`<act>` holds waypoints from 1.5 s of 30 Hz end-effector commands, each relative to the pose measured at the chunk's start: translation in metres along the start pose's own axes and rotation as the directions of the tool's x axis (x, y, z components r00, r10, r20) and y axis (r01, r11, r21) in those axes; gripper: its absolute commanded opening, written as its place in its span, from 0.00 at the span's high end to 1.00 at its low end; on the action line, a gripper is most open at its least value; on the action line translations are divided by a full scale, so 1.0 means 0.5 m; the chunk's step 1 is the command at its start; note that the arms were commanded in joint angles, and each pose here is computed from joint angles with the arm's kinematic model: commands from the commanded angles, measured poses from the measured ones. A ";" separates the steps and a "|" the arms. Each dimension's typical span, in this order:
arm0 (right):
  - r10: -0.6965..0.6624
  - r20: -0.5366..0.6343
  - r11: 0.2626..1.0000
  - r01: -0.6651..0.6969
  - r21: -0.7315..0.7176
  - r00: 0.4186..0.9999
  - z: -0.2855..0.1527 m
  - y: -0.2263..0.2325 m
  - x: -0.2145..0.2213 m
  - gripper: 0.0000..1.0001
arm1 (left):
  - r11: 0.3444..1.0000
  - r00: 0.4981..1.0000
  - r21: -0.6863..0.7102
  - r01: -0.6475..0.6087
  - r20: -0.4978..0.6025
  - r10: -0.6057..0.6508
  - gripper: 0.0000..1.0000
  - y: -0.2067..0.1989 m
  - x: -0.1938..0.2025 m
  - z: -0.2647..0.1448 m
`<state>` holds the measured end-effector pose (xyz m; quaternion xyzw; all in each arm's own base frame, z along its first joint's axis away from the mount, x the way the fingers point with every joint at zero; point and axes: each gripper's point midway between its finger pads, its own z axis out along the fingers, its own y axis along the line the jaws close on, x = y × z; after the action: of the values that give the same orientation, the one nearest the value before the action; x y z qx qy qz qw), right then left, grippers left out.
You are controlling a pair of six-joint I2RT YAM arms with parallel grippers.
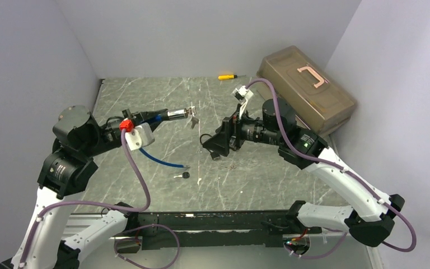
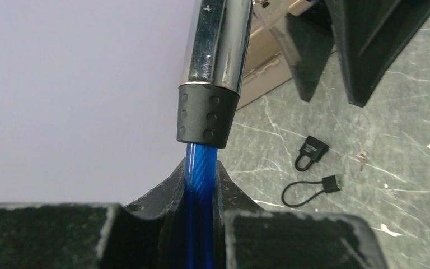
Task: Unlock with the key
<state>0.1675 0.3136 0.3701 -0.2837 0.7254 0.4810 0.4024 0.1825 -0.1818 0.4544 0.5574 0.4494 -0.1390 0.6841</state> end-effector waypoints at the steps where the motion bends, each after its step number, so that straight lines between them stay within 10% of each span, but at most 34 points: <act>1: -0.020 0.048 0.990 0.013 0.142 0.999 -0.024 -0.062 -0.003 0.08 | 0.982 0.993 -0.162 -0.092 0.064 0.103 1.00 0.087 -0.065 -0.006; 10: 0.074 -0.061 0.925 -0.045 0.377 0.995 0.020 -0.232 0.118 0.06 | 0.909 0.989 -0.393 -0.136 -0.108 0.101 1.00 0.201 0.029 -0.006; 18: 0.118 -0.153 0.804 -0.004 0.594 0.981 0.051 -0.383 0.198 0.13 | 0.891 0.938 -0.451 0.052 -0.284 -0.199 1.00 0.238 0.260 -0.037; 29: 0.264 -0.150 0.595 -0.038 0.803 0.953 0.058 -0.588 0.279 0.60 | 0.861 0.753 -0.409 0.302 -0.452 -0.479 1.00 0.093 0.496 -0.060; 45: 0.329 -0.147 0.571 -0.073 0.818 0.933 0.051 -0.612 0.335 0.47 | 0.826 0.407 -0.412 0.384 -0.727 -0.552 1.00 -0.096 0.773 -0.123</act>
<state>0.3325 0.2179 0.0694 -0.0714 0.9465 0.0861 0.3027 0.3312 -0.0355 0.1486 0.3423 0.8518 -0.0332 0.3953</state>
